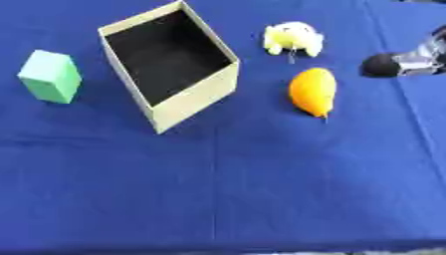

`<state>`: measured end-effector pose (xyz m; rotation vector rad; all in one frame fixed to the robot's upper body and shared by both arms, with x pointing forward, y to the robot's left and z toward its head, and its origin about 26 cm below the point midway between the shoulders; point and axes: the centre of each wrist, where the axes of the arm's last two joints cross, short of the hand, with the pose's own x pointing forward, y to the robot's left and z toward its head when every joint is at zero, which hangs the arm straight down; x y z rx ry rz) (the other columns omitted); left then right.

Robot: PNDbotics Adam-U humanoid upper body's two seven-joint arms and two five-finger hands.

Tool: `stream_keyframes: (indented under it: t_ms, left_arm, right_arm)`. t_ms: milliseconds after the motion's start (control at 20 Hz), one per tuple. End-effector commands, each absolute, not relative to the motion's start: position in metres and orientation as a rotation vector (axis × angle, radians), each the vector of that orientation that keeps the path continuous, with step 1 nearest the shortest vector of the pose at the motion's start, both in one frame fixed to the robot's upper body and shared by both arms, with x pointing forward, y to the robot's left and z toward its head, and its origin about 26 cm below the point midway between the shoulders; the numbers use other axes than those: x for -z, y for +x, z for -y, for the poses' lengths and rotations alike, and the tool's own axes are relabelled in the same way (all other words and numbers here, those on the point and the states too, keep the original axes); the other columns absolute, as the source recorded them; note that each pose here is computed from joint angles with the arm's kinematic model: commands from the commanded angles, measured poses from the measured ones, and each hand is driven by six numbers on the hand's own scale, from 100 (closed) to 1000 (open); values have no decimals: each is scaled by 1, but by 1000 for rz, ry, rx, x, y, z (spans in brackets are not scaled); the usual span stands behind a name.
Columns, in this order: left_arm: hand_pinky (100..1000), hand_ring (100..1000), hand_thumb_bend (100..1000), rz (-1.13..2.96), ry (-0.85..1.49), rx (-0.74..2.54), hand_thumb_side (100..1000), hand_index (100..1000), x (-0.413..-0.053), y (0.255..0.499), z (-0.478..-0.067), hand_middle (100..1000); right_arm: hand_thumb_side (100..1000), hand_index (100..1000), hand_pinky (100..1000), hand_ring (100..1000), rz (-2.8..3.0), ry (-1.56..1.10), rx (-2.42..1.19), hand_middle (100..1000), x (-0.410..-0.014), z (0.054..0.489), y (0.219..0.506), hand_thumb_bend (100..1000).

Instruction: Pick up objects on the table and place them in the box.

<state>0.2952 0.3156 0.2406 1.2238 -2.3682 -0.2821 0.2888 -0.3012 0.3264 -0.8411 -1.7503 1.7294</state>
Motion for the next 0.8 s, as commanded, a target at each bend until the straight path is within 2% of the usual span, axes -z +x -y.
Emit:
stream_keyframes:
  t_ms: [50,200,250,800]
  left_arm:
    - [534,688,288,2405,1232,292,1000,819,-250,293,-315,716]
    - [534,688,286,2407,1229,293,1000,819,-250,293,-314,716]
    - [534,688,285,2408,1228,294,1000,819,-251,293,-314,716]
    - [532,687,278,2415,1218,294,1000,818,-251,293,-313,714]
  right_arm:
    - [685,962,906,952,1715,-862,-1737,870,-332,299,286,589]
    - [677,964,906,950,1682,-839,-1740,869,-329,296,287,576]
    - [622,960,904,948,1676,-832,-1740,872,-328,295,287,535]
    - [599,938,897,942,1612,-763,-1708,863,-318,287,291,466]
